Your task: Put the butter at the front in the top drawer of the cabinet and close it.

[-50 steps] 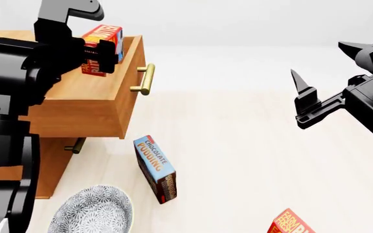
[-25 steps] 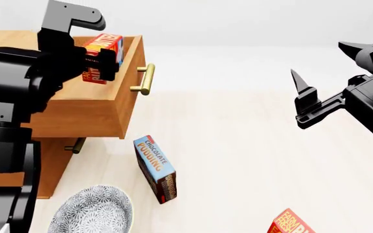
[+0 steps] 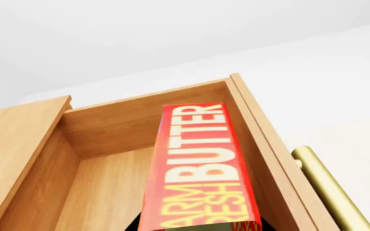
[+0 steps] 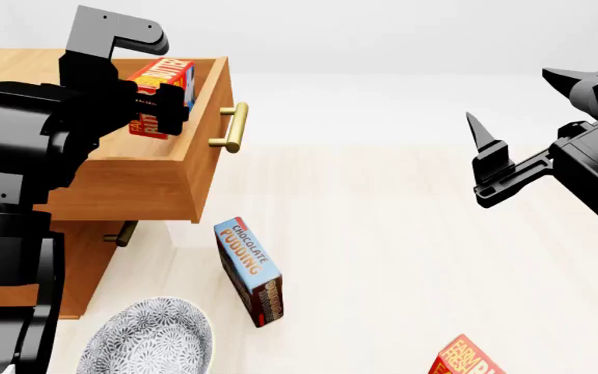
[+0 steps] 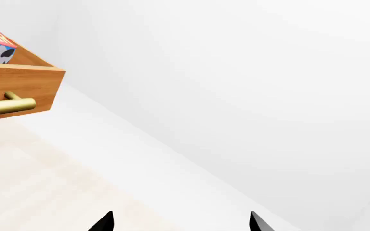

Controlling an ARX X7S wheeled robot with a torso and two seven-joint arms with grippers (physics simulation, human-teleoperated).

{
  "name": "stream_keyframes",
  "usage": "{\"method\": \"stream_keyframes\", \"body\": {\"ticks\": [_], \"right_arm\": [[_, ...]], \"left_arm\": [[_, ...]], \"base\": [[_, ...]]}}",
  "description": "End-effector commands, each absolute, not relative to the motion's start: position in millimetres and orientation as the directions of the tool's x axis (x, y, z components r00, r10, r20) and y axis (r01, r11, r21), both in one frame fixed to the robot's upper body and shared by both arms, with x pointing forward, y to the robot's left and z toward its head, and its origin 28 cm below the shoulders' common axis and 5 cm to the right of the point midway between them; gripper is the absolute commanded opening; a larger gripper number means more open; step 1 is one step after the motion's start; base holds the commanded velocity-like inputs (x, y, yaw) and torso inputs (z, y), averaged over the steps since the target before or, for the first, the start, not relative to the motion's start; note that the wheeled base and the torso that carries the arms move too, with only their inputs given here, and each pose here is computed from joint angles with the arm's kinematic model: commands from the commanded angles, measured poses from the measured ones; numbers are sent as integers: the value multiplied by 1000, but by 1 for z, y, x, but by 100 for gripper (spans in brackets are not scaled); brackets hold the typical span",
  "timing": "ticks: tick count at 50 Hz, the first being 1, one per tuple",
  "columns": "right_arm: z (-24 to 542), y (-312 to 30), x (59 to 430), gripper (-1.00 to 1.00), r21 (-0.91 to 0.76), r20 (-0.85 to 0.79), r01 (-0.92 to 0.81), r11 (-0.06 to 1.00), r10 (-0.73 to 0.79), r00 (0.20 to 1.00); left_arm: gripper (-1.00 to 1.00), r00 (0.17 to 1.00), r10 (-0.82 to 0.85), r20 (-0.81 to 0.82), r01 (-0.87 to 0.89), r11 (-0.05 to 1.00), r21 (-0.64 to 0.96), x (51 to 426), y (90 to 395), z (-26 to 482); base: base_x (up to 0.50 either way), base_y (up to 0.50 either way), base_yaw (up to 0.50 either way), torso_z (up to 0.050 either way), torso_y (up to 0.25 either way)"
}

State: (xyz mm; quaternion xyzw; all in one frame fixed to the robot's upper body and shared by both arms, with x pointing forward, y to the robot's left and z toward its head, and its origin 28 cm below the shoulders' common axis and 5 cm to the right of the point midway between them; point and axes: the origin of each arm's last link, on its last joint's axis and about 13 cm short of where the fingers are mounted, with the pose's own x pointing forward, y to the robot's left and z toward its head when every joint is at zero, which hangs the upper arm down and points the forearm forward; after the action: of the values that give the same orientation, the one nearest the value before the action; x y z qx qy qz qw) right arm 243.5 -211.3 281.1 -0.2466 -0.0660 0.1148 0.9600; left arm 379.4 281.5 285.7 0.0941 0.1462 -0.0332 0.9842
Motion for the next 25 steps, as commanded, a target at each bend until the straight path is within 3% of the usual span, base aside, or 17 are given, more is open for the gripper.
{"method": "stream_keyframes", "body": {"ticks": [1, 13, 14, 25], "right_arm": [[282, -212, 243, 100, -488, 70, -188, 852, 253, 965], [282, -211, 244, 100, -488, 68, -190, 852, 254, 965], [282, -211, 244, 100, -489, 68, -190, 852, 254, 965], [281, -212, 243, 100, -487, 68, -190, 853, 254, 965]], "left_arm": [[-100, 957, -49, -287, 99, 981, 164, 378, 281, 286], [-100, 953, -67, -296, 118, 980, 157, 377, 280, 285], [100, 952, -71, -298, 121, 981, 154, 377, 279, 285], [100, 950, -82, -301, 133, 979, 152, 377, 278, 286]], "base": [[0, 0, 3, 0, 10], [0, 0, 0, 0, 0], [0, 0, 0, 0, 0], [0, 0, 0, 0, 1]]}}
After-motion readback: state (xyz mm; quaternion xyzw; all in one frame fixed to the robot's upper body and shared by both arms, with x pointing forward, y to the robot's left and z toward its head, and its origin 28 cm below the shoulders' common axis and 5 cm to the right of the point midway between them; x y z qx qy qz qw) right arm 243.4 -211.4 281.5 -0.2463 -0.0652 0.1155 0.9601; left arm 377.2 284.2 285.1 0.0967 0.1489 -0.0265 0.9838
